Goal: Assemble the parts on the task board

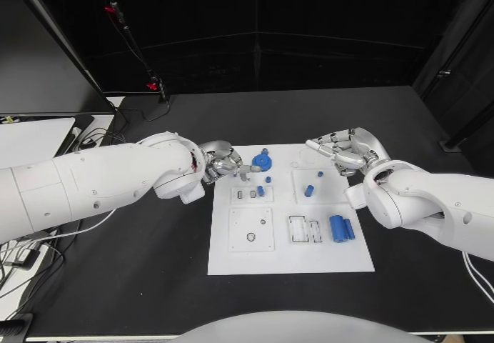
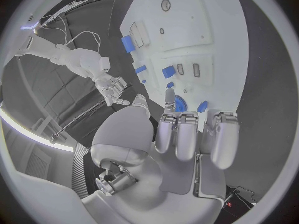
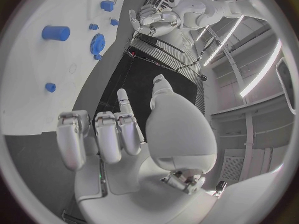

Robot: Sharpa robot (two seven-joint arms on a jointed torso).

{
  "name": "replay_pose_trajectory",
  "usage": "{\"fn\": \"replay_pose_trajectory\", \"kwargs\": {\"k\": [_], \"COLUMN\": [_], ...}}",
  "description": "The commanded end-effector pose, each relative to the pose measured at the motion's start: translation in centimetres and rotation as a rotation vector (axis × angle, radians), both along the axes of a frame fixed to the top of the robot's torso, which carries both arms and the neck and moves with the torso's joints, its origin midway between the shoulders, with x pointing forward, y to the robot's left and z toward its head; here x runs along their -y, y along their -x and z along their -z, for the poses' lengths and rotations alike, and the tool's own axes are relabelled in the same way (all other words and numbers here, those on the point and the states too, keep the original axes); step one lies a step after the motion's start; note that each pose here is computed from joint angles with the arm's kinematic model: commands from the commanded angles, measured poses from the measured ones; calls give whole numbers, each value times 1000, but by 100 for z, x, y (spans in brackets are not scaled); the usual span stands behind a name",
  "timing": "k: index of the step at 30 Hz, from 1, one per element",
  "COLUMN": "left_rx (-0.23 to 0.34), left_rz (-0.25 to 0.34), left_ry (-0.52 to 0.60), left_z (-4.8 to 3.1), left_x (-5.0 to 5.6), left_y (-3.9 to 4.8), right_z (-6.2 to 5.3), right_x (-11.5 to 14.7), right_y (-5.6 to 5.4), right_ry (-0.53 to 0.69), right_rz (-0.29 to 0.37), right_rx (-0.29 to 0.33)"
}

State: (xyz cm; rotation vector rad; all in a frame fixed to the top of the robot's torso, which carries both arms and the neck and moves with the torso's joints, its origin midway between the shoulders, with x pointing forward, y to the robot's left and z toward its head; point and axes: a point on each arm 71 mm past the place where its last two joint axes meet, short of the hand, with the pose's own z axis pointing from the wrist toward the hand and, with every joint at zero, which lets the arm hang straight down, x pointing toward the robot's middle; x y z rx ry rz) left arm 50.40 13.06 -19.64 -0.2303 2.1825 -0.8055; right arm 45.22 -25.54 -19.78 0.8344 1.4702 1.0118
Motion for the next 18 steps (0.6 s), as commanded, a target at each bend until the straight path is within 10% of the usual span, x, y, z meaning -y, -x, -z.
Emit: {"fn": "replay_pose_trajectory", "kwargs": {"k": [1,18], "left_rx": [-54,-98], "left_rz": [41,71], "left_ry": [-102,-177], "left_z": [57,118], "left_x": [44,337], "left_y": [3,-76], "right_z": [4,-16], "right_x": [15,45], "right_y": [-7,-13], "right_ry": [-16,20], "right_rz": [1,2], "right_rx": [-10,34]}}
